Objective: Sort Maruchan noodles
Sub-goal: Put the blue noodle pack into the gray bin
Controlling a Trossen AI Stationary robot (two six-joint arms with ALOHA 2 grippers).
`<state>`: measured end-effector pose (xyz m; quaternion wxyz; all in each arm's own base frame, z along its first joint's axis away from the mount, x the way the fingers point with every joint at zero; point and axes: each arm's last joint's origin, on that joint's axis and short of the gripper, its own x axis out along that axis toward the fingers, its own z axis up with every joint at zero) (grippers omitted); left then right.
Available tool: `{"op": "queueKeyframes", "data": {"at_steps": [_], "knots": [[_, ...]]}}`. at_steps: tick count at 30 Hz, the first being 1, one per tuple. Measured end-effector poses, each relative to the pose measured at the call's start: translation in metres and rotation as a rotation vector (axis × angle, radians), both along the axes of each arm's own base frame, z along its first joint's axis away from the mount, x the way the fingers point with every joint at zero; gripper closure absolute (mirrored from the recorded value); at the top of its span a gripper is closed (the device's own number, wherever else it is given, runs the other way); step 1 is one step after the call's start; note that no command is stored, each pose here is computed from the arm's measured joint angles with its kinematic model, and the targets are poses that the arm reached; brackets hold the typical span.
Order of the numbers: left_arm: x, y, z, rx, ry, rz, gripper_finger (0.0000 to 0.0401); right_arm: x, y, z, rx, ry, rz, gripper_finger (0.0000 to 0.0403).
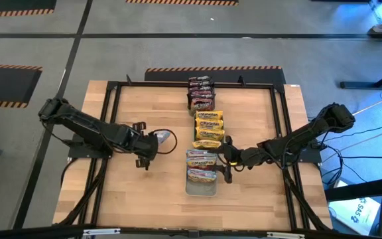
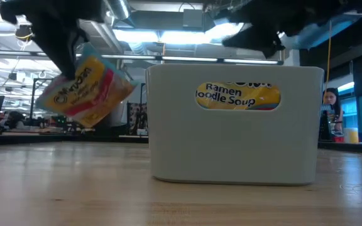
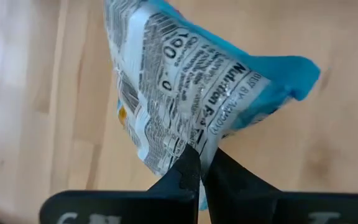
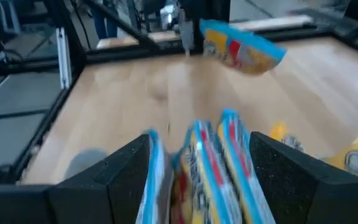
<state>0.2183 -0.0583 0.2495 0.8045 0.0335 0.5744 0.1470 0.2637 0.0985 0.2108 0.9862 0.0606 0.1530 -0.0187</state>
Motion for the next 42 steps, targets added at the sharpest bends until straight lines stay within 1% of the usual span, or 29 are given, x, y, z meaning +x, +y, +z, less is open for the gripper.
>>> {"op": "queueKeyframes", "data": {"at_steps": [2,4,6,8,12,15,17,18,19,24,28,38,40,42], "knots": [[-0.001,-0.002,0.005,-0.03,-0.024,-0.031,0.0401,0.007,0.0,0.006,-0.021,-0.022,-0.002,0.0141],[0.0,-0.003,0.009,-0.069,-0.065,-0.068,0.0401,0.014,-0.002,0.01,-0.067,-0.024,0.011,0.0141],[0.002,-0.004,0.012,-0.1,-0.103,-0.104,0.0401,0.027,-0.004,0.015,-0.113,-0.025,0.035,0.0141],[0.004,-0.005,0.015,-0.124,-0.132,-0.138,0.0401,0.038,-0.008,0.02,-0.183,0.008,0.044,0.0141],[0.006,-0.007,0.016,-0.123,-0.157,-0.17,0.0401,0.068,-0.015,0.03,-0.318,0.098,0.06,0.0141],[0.006,-0.006,0.017,-0.117,-0.16,-0.177,0.0401,0.091,-0.023,0.04,-0.387,0.167,0.09,0.0141],[0.007,-0.006,0.017,-0.115,-0.165,-0.178,0.0401,0.109,-0.027,0.045,-0.411,0.192,0.114,0.0141],[0.007,-0.006,0.017,-0.114,-0.167,-0.179,0.0401,0.115,-0.03,0.045,-0.43,0.232,0.127,0.0141],[0.008,-0.006,0.017,-0.11,-0.171,-0.181,0.0401,0.122,-0.032,0.044,-0.44,0.263,0.139,0.0141],[0.01,-0.006,0.018,-0.087,-0.196,-0.194,0.0401,0.154,-0.042,0.043,-0.456,0.3,0.219,0.0141],[0.01,-0.006,0.018,-0.086,-0.193,-0.203,0.0401,0.17,-0.048,0.038,-0.476,0.306,0.223,0.0141],[0.01,-0.006,0.019,-0.079,-0.199,-0.217,0.0401,0.182,-0.056,0.017,-0.491,0.344,0.243,0.0141],[0.011,-0.007,0.019,-0.079,-0.204,-0.219,0.0401,0.183,-0.055,0.013,-0.49,0.35,0.246,0.0148],[0.011,-0.007,0.019,-0.074,-0.209,-0.223,0.0401,0.183,-0.055,0.011,-0.491,0.356,0.246,0.0168]]}}
